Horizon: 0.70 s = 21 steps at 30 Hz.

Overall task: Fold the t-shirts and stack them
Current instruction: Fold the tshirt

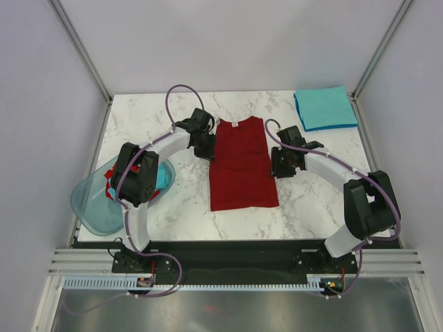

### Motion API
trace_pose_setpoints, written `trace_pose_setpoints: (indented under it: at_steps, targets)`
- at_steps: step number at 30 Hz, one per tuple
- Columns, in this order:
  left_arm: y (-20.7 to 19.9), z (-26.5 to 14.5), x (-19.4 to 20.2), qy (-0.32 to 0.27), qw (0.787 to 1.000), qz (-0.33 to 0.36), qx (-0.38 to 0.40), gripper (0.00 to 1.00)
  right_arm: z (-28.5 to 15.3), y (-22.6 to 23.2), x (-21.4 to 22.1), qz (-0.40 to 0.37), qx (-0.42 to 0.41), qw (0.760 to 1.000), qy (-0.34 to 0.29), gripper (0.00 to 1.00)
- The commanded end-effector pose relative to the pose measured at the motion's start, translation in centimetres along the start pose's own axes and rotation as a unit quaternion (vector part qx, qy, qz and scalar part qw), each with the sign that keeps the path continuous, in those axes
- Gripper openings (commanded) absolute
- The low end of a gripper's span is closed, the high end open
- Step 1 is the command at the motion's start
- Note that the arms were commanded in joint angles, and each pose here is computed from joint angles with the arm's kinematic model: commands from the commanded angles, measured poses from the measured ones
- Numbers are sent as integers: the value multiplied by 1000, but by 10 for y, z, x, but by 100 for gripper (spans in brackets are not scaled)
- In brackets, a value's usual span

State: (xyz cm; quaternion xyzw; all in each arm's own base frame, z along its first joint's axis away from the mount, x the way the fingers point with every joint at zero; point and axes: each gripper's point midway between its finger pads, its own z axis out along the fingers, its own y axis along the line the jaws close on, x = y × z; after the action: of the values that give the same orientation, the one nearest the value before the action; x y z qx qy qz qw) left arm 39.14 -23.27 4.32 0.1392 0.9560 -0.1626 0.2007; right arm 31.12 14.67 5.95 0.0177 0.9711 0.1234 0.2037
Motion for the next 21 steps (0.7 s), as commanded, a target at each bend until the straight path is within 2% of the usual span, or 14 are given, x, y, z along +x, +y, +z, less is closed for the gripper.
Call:
trace_pose_setpoints:
  at_steps: [1, 3, 5, 10, 12, 16, 19, 21]
  targets:
    - [14, -2, -17, -20, 999, -36, -11, 2, 3, 3, -12, -2, -2, 1000, -16, 42]
    - [15, 0, -16, -17, 999, -43, -10, 4, 4, 3, -11, -1, -2, 1000, -15, 42]
    - [15, 1, -18, -18, 999, -44, -8, 11, 5, 2, -11, 0, 0, 1000, -16, 42]
    - [16, -1, -22, -21, 998, -61, -4, 15, 4, 0, -7, 0, 3, 1000, -14, 42]
    - [14, -5, -25, -25, 998, -62, 1, 25, 1, 0, -8, 0, 1, 1000, -17, 42]
    - [2, -38, -39, -58, 997, -51, 17, 29, -9, 9, -5, -2, -21, 1000, -18, 42]
    - [-5, -59, -37, -68, 996, -53, 21, 35, -16, 15, 3, 2, -35, 999, -13, 40]
    - [-13, -82, -38, -86, 994, -52, 31, 35, -22, 23, 10, 3, -55, 998, -11, 39]
